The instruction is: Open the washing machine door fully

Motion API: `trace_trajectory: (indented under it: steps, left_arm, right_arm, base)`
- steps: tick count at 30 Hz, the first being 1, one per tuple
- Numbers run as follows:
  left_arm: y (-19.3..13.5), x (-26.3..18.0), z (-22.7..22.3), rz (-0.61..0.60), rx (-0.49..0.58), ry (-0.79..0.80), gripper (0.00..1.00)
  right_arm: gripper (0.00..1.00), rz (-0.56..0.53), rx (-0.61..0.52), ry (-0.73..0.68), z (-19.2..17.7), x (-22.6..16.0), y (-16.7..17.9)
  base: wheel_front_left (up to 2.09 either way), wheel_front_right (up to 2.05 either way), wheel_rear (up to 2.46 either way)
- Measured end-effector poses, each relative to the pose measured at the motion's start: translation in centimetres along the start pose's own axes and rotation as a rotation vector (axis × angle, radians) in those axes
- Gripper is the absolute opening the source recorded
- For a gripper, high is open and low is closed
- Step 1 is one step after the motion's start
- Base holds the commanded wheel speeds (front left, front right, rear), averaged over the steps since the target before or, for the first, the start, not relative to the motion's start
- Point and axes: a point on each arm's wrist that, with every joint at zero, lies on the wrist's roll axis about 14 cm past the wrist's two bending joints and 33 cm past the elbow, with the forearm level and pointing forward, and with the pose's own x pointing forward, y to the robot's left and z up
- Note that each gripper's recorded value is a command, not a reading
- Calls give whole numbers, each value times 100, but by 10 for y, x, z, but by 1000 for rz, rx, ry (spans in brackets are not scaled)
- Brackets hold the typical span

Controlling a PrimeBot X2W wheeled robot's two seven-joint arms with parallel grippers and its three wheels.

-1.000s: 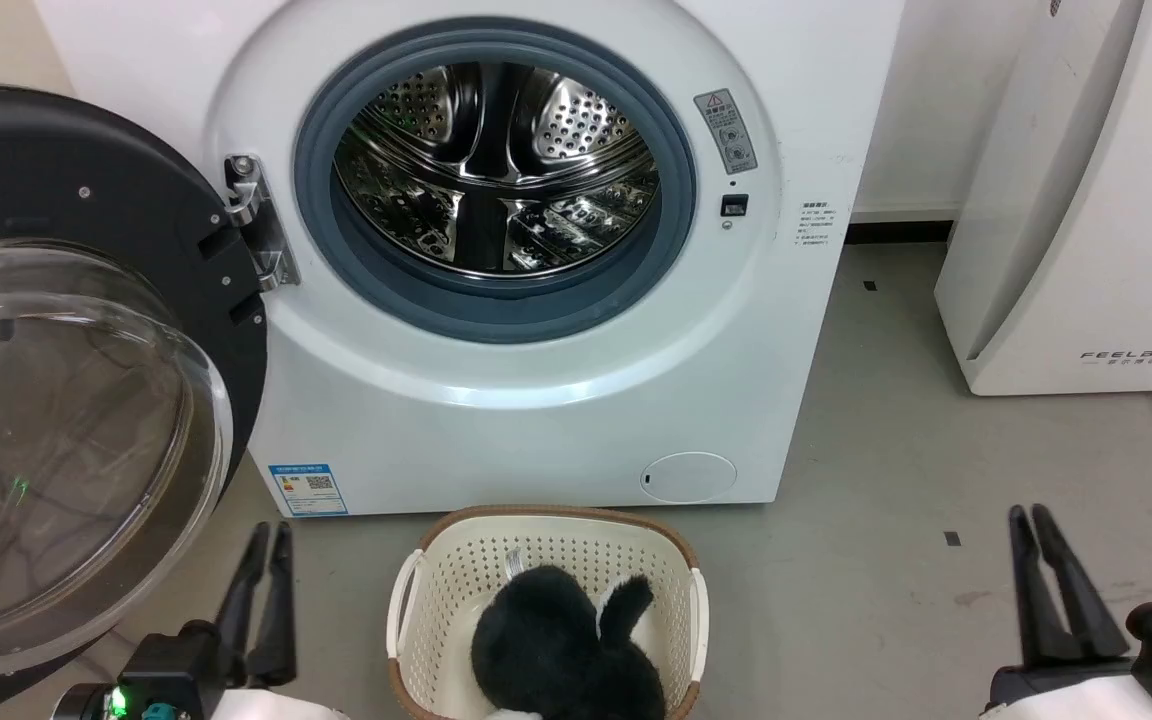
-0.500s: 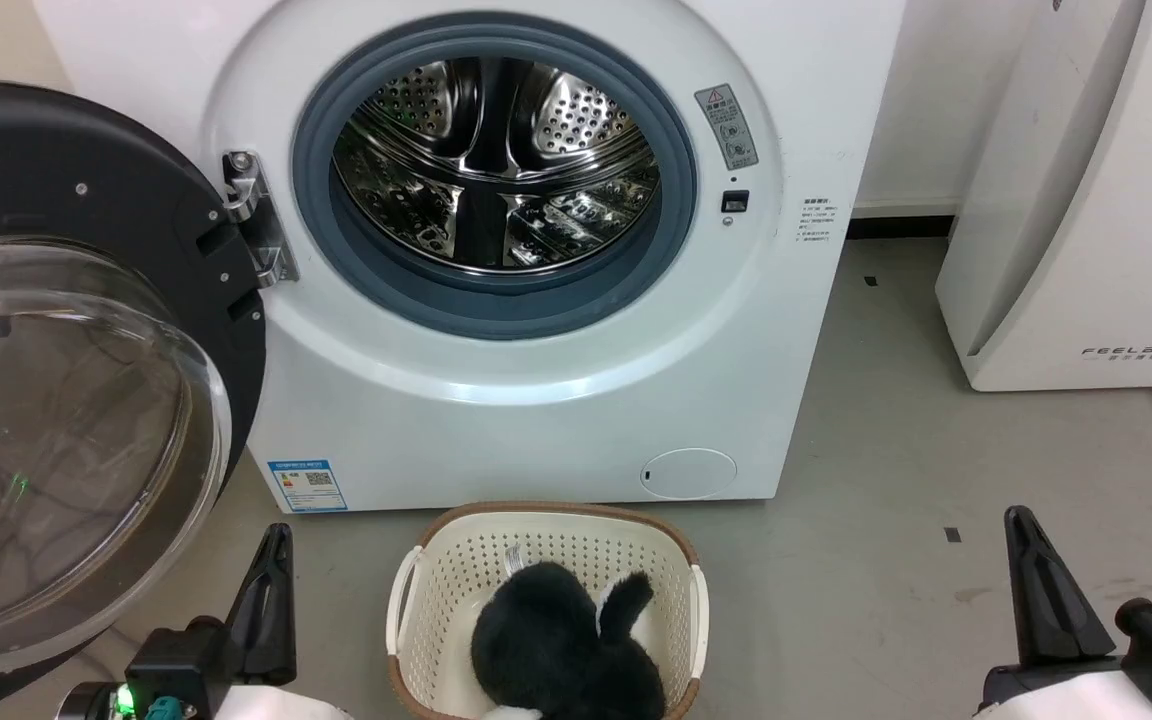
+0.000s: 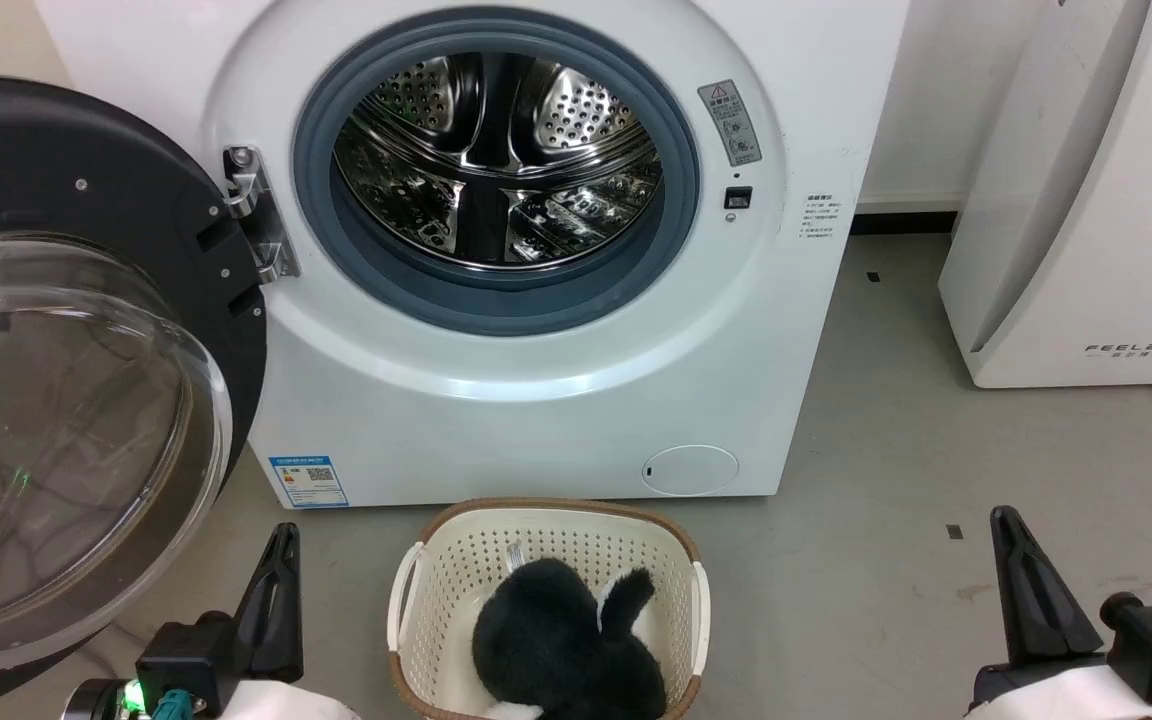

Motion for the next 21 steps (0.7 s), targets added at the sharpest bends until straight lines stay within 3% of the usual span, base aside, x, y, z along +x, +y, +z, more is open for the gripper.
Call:
trace_trajectory:
  steps: [21]
  left_arm:
    - [-2, 1, -5, -1, 8, 39, 0]
  right_arm:
    - [0, 28, -13, 44, -6, 3, 9]
  base:
    - [0, 0, 0]
